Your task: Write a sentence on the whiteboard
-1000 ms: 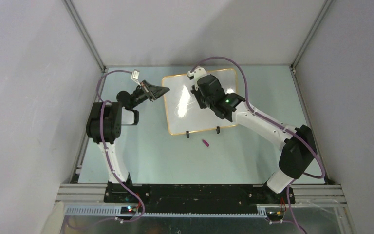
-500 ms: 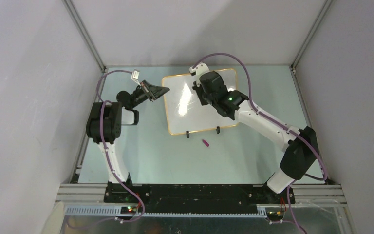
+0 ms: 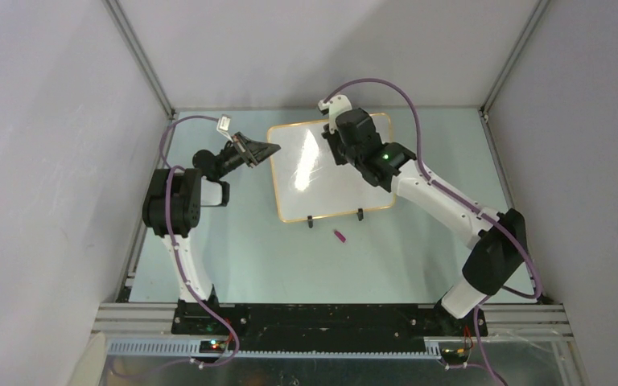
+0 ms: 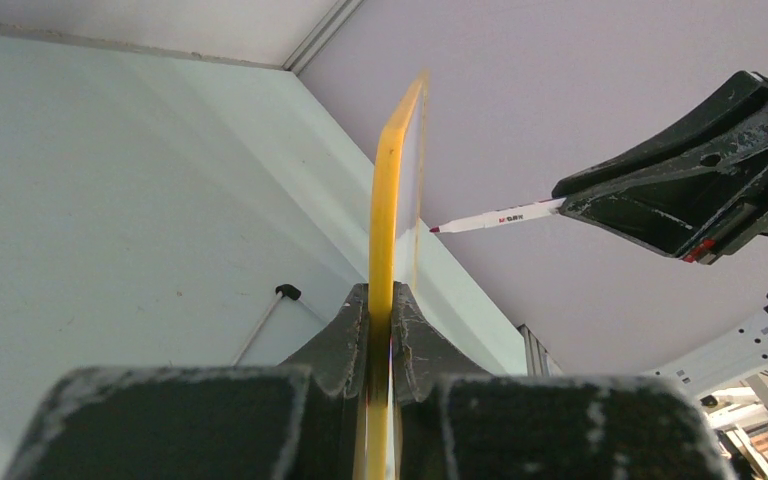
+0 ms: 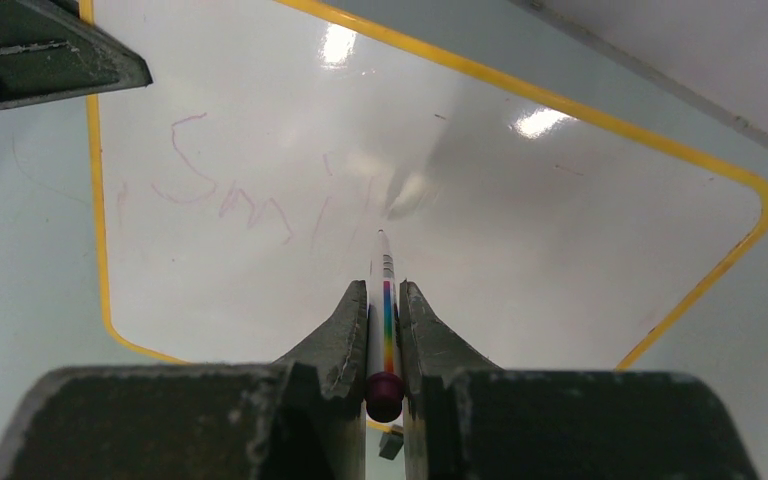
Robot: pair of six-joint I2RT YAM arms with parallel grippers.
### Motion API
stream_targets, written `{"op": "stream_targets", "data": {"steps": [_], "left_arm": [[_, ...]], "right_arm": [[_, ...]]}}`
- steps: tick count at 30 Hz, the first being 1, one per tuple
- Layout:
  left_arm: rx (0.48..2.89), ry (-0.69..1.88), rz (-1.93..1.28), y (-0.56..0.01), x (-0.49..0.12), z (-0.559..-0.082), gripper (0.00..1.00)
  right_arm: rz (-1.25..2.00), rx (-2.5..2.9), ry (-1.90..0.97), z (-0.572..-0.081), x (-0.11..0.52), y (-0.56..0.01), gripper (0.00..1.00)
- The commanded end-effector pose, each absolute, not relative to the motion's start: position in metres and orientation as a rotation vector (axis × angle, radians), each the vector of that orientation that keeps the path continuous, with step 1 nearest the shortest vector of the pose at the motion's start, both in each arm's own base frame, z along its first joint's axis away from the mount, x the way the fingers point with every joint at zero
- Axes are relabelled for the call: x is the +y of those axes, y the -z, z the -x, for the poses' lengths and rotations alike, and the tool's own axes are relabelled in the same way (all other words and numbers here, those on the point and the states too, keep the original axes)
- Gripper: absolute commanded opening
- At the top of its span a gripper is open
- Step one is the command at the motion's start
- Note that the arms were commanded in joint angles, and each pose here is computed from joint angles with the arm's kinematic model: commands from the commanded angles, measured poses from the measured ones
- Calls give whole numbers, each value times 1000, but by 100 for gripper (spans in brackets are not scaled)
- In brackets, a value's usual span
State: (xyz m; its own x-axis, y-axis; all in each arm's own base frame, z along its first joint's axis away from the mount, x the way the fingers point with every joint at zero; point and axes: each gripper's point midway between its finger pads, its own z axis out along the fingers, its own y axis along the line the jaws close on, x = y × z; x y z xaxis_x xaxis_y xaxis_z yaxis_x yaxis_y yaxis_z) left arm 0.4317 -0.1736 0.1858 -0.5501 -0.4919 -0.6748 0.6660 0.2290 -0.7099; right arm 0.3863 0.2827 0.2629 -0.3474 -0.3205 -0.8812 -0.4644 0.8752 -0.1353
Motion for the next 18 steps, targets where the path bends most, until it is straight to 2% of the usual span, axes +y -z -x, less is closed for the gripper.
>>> {"op": "stream_targets", "data": {"steps": [1, 18], "left_arm": [[1543, 1521, -312, -178, -187, -419, 0], [1545, 1521, -310, -177, -187, -418, 0]], "right_arm": [[561, 1931, -163, -397, 285, -276, 0], [574, 1969, -169, -390, 286, -258, 0]]}}
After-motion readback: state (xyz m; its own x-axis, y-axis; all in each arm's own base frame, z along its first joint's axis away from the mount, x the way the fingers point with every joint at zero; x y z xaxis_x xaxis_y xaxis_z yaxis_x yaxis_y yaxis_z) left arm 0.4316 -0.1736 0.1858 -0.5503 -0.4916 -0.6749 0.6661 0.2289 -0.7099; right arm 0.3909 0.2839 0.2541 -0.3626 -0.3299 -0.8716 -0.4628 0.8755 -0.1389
